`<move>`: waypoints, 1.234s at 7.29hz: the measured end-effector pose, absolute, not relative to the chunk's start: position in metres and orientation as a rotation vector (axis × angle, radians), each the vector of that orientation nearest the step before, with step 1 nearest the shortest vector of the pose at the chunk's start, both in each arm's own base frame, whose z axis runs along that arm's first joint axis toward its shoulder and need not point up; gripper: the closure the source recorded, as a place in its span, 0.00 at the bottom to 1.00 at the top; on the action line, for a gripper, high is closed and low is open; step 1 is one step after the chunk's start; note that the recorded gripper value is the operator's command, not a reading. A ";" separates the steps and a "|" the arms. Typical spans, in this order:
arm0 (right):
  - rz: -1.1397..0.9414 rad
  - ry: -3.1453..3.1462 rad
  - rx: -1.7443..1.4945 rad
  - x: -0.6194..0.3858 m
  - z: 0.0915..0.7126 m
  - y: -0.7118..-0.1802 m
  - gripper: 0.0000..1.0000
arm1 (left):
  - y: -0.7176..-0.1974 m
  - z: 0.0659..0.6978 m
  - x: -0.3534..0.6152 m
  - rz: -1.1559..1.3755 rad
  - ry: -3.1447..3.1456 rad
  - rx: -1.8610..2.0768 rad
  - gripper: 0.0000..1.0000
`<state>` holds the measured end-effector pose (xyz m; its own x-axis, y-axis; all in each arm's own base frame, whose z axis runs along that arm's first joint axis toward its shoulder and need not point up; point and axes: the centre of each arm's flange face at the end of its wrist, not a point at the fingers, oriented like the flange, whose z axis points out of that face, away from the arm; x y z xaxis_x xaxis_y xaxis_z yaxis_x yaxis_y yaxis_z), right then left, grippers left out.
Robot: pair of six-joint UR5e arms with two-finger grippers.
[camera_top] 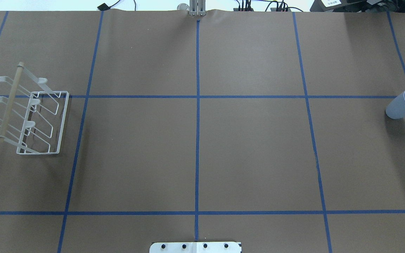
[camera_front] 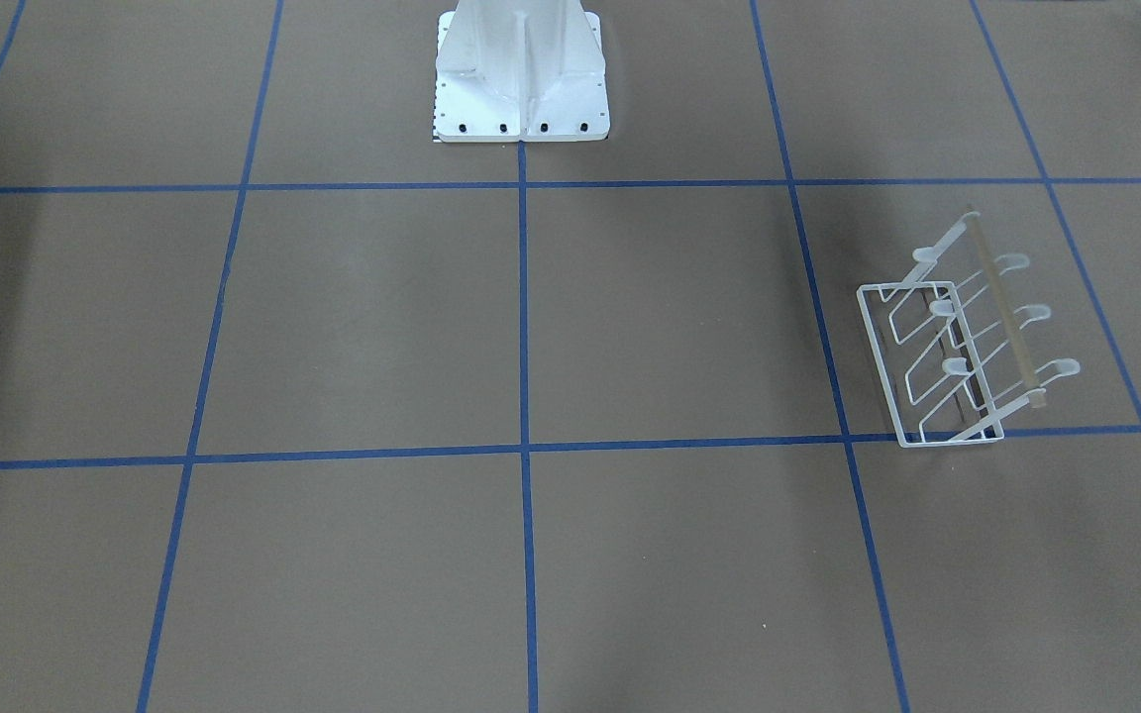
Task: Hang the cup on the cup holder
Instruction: 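Lower the right gripper over the light blue cup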
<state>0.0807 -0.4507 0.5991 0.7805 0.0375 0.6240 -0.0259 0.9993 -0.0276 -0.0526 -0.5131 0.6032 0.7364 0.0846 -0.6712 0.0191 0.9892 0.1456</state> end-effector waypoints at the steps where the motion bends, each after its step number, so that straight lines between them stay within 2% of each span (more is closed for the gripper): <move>1: 0.034 -0.673 -0.017 0.081 0.599 -0.451 0.00 | -0.511 0.603 -0.053 0.037 0.745 0.147 0.01; 5: 0.011 -0.659 0.023 0.082 0.583 -0.467 0.00 | -0.479 0.583 -0.051 0.057 0.753 0.185 0.01; 9: -0.011 -0.727 0.087 0.075 0.583 -0.480 0.00 | -0.491 0.562 -0.044 0.088 0.749 0.223 0.01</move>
<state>0.0748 -0.4799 0.5829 0.7471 -0.0399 0.6635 -0.0207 0.9963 0.0832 -0.0435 -0.4910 0.5620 0.7298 0.1586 -0.6650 0.0004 0.9726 0.2323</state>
